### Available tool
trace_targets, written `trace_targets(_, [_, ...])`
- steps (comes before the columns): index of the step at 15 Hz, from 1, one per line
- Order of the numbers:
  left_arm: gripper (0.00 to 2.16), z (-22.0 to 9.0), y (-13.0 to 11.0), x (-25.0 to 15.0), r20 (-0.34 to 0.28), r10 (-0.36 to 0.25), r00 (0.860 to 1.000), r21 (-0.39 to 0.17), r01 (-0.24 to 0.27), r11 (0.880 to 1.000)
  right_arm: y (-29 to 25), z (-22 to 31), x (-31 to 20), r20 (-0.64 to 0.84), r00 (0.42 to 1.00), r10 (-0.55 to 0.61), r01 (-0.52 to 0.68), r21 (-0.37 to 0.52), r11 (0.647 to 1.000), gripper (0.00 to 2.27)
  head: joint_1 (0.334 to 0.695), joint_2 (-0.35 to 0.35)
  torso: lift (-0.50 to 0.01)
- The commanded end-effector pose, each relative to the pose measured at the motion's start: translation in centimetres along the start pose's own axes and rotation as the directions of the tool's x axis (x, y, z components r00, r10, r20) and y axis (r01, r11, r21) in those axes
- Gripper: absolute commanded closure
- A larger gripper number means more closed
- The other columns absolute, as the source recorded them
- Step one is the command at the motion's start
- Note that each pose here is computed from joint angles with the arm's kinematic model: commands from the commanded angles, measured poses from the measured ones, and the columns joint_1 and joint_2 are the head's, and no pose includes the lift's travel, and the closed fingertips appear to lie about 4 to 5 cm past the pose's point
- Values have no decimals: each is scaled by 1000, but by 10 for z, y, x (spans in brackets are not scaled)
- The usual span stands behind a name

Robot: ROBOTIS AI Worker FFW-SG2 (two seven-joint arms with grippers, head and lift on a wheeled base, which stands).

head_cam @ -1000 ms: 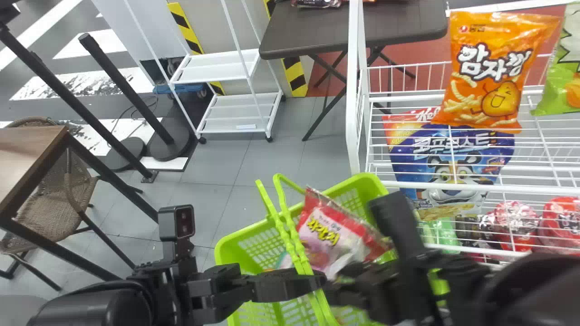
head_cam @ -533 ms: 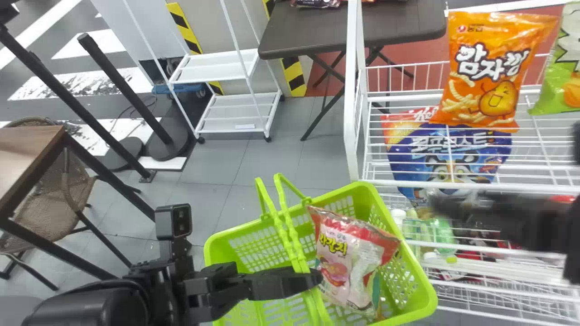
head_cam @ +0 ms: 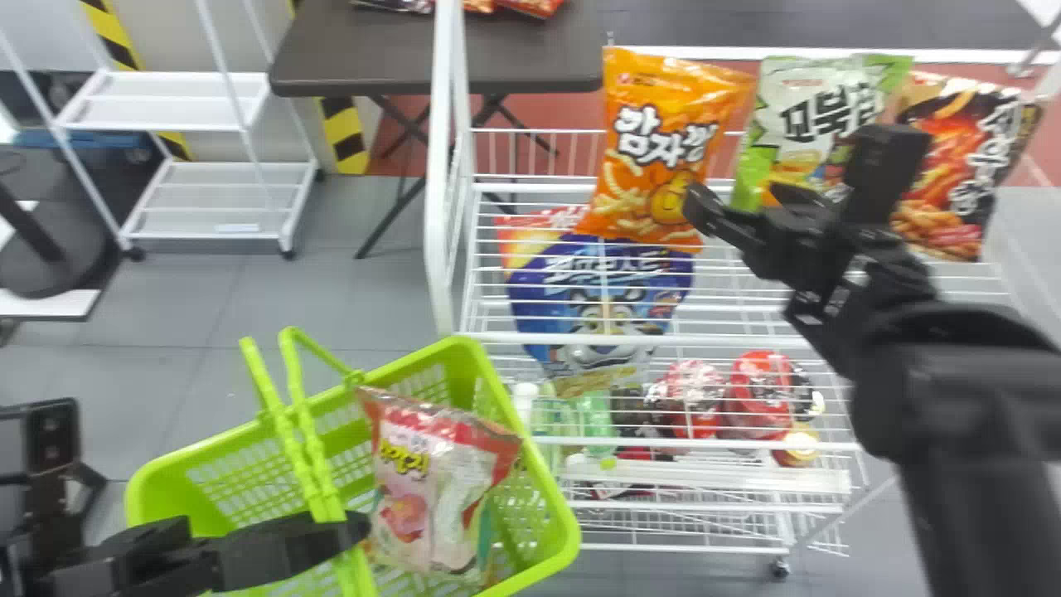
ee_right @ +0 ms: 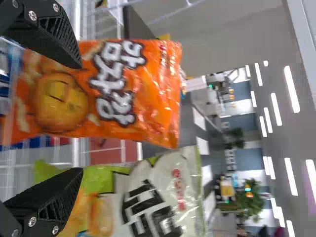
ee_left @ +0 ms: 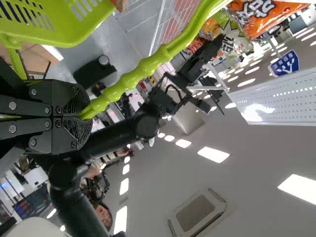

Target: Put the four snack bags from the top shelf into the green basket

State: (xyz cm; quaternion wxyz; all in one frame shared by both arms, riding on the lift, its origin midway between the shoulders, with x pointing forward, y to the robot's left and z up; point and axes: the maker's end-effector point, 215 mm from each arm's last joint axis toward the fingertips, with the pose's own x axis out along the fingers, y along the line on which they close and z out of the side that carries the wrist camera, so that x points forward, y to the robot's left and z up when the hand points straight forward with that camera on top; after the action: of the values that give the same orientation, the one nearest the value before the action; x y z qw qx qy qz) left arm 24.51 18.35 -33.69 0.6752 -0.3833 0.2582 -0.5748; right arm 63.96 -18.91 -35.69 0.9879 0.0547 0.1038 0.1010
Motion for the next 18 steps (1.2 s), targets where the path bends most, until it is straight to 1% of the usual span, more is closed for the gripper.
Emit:
trace_targets(1, [2148,-1,0,-2,5,-8,1000,-6,8,1000,15,3,44,35,999,29,-27,-47,999,66,695,-9,-4])
trace_targets(3, [2148,-2,2,-3,10,-5,1000,-14,5,1000,30,-3,64,6,999,49,-49,-51,998,93,695,11,-4])
trace_targets(4, [2148,-2,3,-5,14,-3,1000,-17,3,1000,39,-4,70,-4,998,60,-60,-52,997,279,695,30,-4])
trace_targets(5, [2148,-2,4,-5,16,-1,1000,-19,1,1000,42,-6,71,-17,998,63,-64,-52,997,701,695,40,-4])
trace_targets(6, [2148,-2,5,-6,18,1,1000,-21,0,1000,42,-17,70,-49,997,62,-64,-44,997,1470,695,50,-4])
trace_targets(7, [2148,-3,5,-7,18,1,1000,-22,-1,1000,39,-25,66,-63,997,42,-44,-34,998,2125,695,57,-4])
trace_targets(9, [2148,-3,5,-7,17,2,1000,-22,-1,1000,44,-20,56,-34,999,42,-44,-33,998,2250,695,64,-4])
trace_targets(13, [2148,-2,5,-8,15,5,1000,-19,-5,1000,52,-2,27,20,998,62,-62,-6,998,2250,695,70,-4])
trace_targets(17, [2148,2,5,-13,21,11,1000,-12,-11,1000,63,12,-34,4,996,90,-91,34,995,2250,695,75,-4])
trace_targets(18, [2148,3,5,-13,21,12,1000,-9,-12,1000,74,10,-54,-22,993,119,-117,50,992,2250,695,78,-4])
